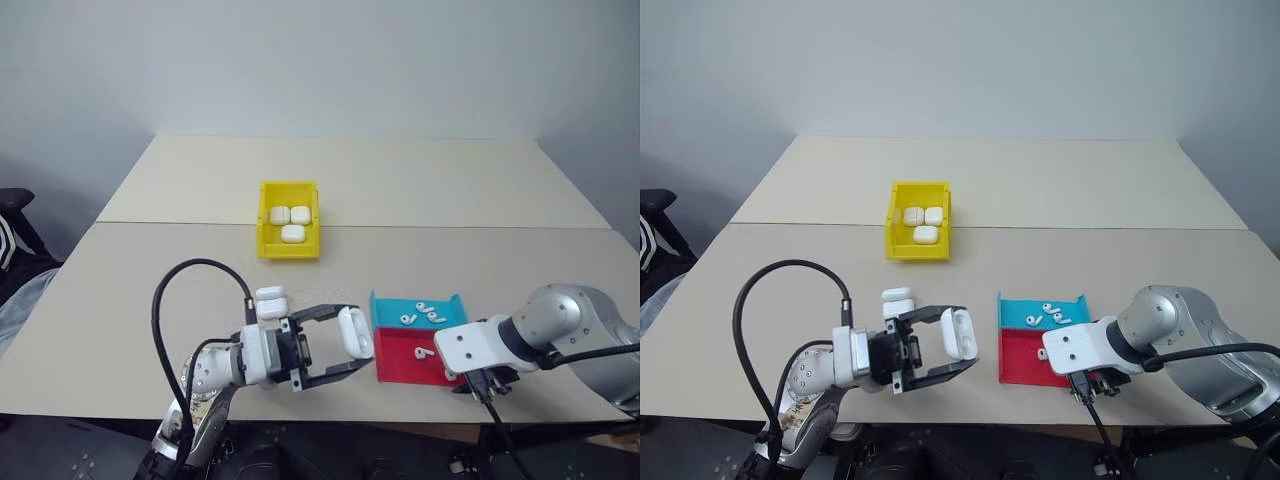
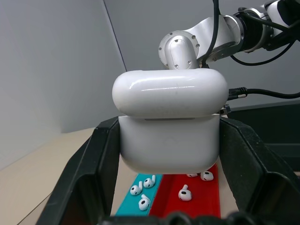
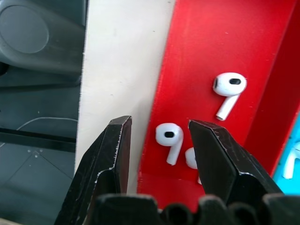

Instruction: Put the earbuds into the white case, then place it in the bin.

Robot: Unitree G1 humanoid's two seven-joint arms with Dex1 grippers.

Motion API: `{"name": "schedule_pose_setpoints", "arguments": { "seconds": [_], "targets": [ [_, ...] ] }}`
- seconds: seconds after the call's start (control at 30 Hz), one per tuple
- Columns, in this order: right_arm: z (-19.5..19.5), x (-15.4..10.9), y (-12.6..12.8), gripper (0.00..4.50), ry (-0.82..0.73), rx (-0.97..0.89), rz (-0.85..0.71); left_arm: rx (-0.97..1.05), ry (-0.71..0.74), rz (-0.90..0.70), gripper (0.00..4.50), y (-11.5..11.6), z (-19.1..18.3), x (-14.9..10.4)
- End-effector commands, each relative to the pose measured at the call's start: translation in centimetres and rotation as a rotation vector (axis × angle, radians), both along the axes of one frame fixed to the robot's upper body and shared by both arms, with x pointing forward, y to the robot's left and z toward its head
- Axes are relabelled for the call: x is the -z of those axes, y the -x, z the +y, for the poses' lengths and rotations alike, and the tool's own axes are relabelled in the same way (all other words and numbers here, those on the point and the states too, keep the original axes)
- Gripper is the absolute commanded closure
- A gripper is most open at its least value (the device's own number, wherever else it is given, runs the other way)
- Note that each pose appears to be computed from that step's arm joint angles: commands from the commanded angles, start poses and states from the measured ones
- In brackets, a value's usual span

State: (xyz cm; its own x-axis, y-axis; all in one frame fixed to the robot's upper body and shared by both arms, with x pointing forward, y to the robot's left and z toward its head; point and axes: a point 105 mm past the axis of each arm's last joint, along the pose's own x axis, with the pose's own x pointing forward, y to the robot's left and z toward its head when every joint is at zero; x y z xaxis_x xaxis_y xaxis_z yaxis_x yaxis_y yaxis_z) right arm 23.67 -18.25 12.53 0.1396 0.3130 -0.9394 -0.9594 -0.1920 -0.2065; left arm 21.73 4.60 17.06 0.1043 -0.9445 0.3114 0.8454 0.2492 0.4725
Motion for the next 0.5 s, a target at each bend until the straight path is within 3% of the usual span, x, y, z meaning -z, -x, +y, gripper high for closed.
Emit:
{"name": "schedule_pose_setpoints", "arguments": {
  "seconds": [0.03,0.5],
  "targets": [
    [-0.14,-0.12,-0.38,2.12,0.031,-0.013,-0.034,0.022,0.017,-0.062,1.59,0.77,-0.26,-0.95],
    [-0.6,0.55,-1.27,2.12,0.045,0.015,-0.056,0.016,0.008,-0.063,1.59,0.79,-0.26,-0.74]
  ]
}}
